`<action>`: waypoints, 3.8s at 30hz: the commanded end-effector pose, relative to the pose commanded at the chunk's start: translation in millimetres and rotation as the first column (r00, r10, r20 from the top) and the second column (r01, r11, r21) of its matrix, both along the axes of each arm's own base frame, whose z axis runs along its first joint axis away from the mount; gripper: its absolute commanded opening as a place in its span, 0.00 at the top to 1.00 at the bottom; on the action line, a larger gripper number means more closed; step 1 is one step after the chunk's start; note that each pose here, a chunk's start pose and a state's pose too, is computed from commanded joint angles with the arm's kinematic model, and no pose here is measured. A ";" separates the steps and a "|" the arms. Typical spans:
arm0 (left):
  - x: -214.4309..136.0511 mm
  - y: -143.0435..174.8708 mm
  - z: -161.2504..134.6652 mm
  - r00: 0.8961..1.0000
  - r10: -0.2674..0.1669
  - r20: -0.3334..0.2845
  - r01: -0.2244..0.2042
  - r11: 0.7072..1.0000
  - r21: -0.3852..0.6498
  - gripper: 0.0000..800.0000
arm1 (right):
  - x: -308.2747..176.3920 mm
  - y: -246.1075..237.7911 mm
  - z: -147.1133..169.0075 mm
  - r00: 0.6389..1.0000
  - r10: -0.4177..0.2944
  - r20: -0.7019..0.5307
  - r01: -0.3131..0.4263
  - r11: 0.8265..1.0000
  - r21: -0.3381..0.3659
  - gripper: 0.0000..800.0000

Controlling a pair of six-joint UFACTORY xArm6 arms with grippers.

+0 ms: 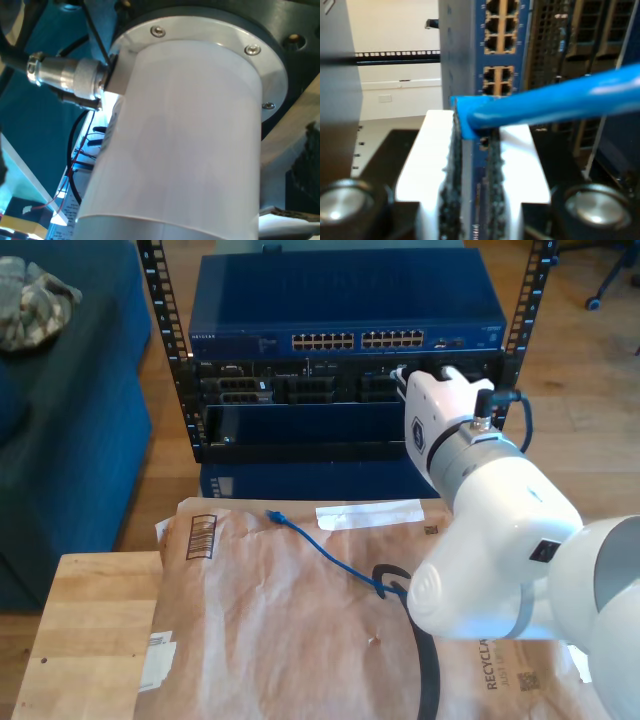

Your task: Grab the cable and plug it in

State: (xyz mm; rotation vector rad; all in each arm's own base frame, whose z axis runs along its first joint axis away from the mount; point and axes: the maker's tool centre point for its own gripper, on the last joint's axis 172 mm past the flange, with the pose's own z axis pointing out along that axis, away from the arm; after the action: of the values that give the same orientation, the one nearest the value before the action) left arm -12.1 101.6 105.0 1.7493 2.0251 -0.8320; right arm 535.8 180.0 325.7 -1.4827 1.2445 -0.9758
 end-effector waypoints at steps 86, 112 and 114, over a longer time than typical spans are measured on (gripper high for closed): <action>-17.7 13.5 -68.1 0.999 -0.004 0.046 -0.006 0.977 0.213 0.00 | -14.1 52.9 -90.6 0.984 0.089 -0.158 -0.101 0.992 -0.072 1.00; -17.7 13.5 -68.1 0.999 -0.004 0.046 -0.006 0.977 0.213 0.00 | 6.7 57.1 -81.3 0.989 0.073 -0.127 -0.081 0.995 -0.060 1.00; -17.7 13.5 -68.1 0.999 -0.004 0.046 -0.006 0.977 0.213 0.00 | 1.1 51.1 -77.6 0.990 0.072 -0.121 -0.081 0.995 -0.066 1.00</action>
State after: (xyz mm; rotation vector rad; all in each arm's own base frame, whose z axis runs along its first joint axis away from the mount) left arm -29.8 115.1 36.9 1.8603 2.1511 -0.5858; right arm 536.9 231.0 248.1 -1.6522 1.2382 -0.9001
